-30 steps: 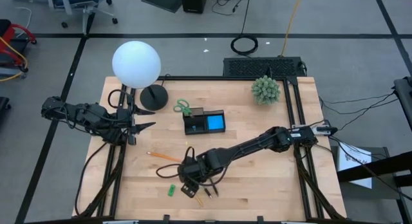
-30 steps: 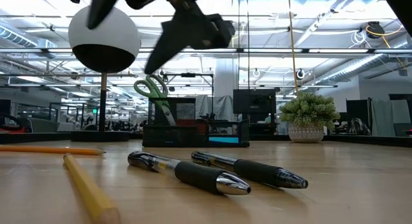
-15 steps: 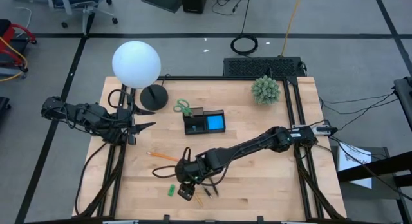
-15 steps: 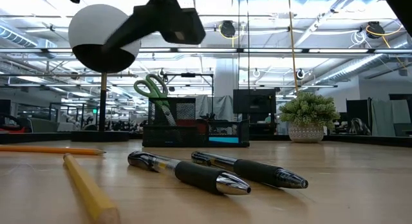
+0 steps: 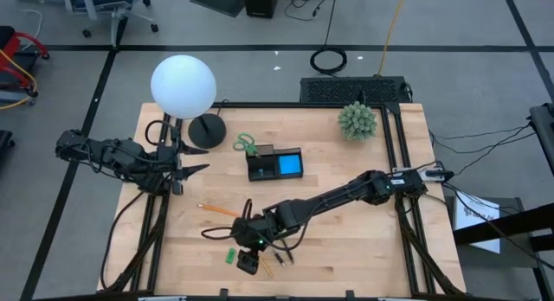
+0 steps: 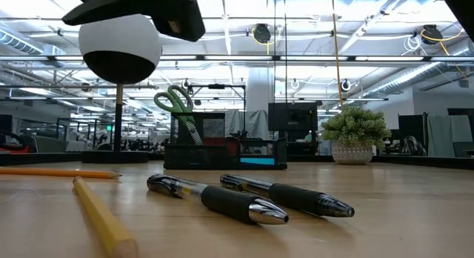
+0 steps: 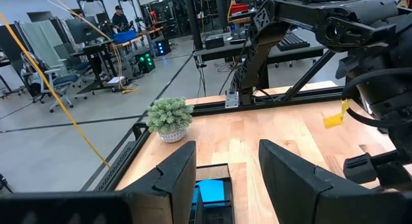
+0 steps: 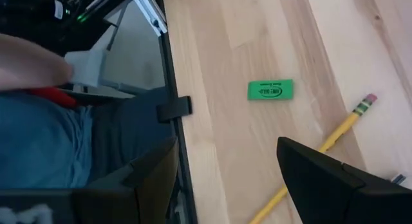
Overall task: Pick and place office supplies into organizer
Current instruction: Put the right black pen into the black desk organizer
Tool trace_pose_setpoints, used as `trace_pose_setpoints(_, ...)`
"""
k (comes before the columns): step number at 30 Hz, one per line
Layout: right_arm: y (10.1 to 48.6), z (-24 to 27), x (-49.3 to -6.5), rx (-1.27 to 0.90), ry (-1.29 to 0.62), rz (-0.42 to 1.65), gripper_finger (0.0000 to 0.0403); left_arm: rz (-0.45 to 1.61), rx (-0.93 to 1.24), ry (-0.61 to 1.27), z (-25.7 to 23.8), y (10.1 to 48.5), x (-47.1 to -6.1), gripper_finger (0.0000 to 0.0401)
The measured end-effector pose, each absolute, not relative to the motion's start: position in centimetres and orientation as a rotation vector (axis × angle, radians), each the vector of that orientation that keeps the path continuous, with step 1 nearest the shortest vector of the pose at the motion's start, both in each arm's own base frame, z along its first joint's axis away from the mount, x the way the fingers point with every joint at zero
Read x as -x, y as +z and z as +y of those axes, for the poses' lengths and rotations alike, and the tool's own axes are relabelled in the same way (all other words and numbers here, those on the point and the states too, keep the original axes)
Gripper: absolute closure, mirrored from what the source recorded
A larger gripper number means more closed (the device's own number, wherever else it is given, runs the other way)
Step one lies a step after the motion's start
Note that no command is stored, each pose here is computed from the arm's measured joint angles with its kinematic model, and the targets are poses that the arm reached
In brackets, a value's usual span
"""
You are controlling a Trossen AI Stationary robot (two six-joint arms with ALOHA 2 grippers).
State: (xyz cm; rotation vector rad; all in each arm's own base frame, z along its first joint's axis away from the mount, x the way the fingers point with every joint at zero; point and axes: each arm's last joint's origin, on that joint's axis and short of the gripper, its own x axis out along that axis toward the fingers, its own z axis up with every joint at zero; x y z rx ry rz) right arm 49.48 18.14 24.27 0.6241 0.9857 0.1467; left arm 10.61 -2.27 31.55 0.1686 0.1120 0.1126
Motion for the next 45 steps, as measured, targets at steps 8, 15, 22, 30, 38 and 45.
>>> trace_pose_setpoints(8, 23.4, 17.7, -49.5, -0.733, 0.067, 1.021, 0.0149, 0.112, -0.169, 0.112, -2.3, 31.6, -10.6, 0.0229)
trace_pose_setpoints(15, 20.5, 17.1, -47.9, -0.912, -0.114, 1.279, 0.0149, 0.112, -0.169, 0.112, -2.3, 31.6, -10.6, 0.0229)
trace_pose_setpoints(22, 18.1, 16.0, -46.1, -0.880, -0.258, 1.484, 0.0149, 0.110, -0.169, 0.112, -2.3, 31.6, -10.6, 0.0229)
trace_pose_setpoints(30, 17.9, 15.5, -46.0, -0.797, -0.346, 1.426, 0.0149, 0.108, -0.170, 0.113, -2.3, 31.6, -10.6, 0.0229)
trace_pose_setpoints(38, 18.1, 15.3, -46.7, -0.772, -0.293, 1.357, 0.0149, 0.109, -0.174, 0.113, -2.3, 31.6, -10.6, 0.0229)
trace_pose_setpoints(45, 18.0, 14.5, -46.8, -0.774, -0.318, 1.366, 0.0149, 0.109, -0.175, 0.113, -2.3, 31.6, -10.6, 0.0229)
